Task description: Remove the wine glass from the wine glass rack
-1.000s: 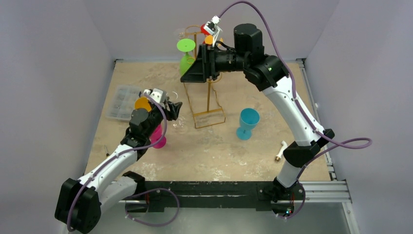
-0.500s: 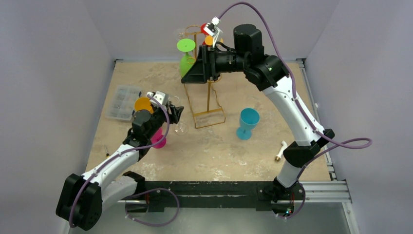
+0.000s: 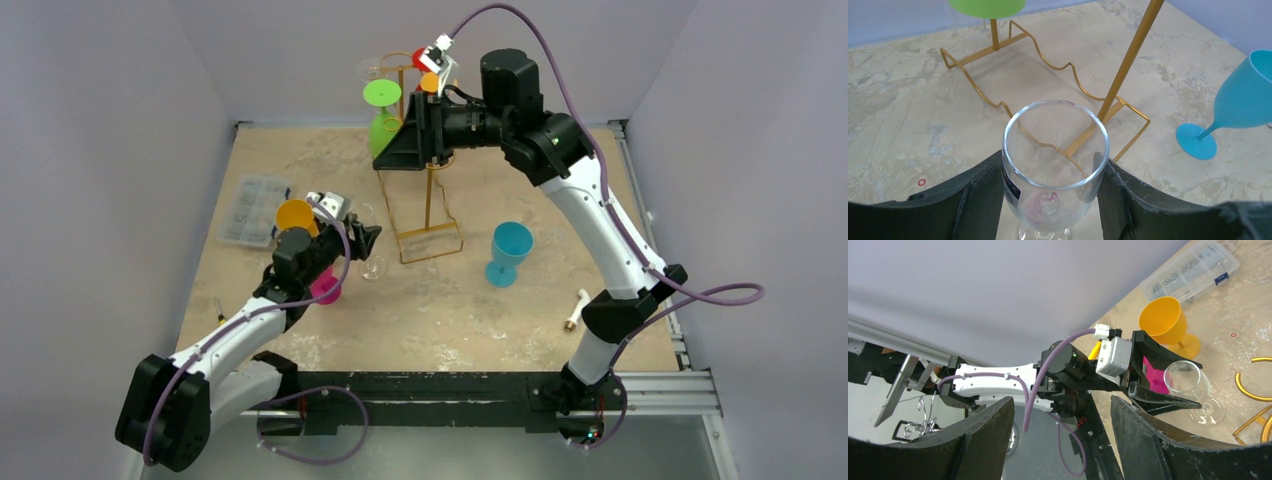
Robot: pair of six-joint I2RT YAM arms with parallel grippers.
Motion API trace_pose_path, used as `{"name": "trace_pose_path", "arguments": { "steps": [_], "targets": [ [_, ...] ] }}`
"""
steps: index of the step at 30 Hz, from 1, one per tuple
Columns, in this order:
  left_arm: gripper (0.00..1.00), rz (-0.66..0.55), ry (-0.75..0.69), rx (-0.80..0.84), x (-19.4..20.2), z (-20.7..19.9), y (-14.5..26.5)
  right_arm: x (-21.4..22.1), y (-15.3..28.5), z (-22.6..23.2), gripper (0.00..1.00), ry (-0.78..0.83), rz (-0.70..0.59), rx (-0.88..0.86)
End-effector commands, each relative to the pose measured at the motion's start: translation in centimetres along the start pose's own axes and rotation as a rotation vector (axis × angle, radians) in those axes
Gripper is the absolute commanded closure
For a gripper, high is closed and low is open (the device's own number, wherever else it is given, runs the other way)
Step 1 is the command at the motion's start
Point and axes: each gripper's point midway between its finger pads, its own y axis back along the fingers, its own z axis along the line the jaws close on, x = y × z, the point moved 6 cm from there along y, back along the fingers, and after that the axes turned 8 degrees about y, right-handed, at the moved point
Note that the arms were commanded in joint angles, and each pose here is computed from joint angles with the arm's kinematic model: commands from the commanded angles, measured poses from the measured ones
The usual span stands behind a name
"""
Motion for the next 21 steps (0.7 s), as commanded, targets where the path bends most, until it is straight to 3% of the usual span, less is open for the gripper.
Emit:
{"name": "trace_pose_path", "arguments": {
  "steps": [1,19,21],
  "targets": [
    [1.0,-0.05,-0.012,0.05,-1.0,-0.6,0.2,-1.2,1.2,1.3,0.3,0.045,-0.046,-0.02],
    [0.64,-0.03,-0.053,0.091,-1.2,-1.2,1.2,-1.1,1.3,1.3,0.3,0.038,-0.048,-0.025],
    [0.56,-0.026,-0.055,0.095,-1.3,-1.3,1.2,-1.1,1.3,1.3,0.3,0.037,-0.047,-0.023]
  ]
}}
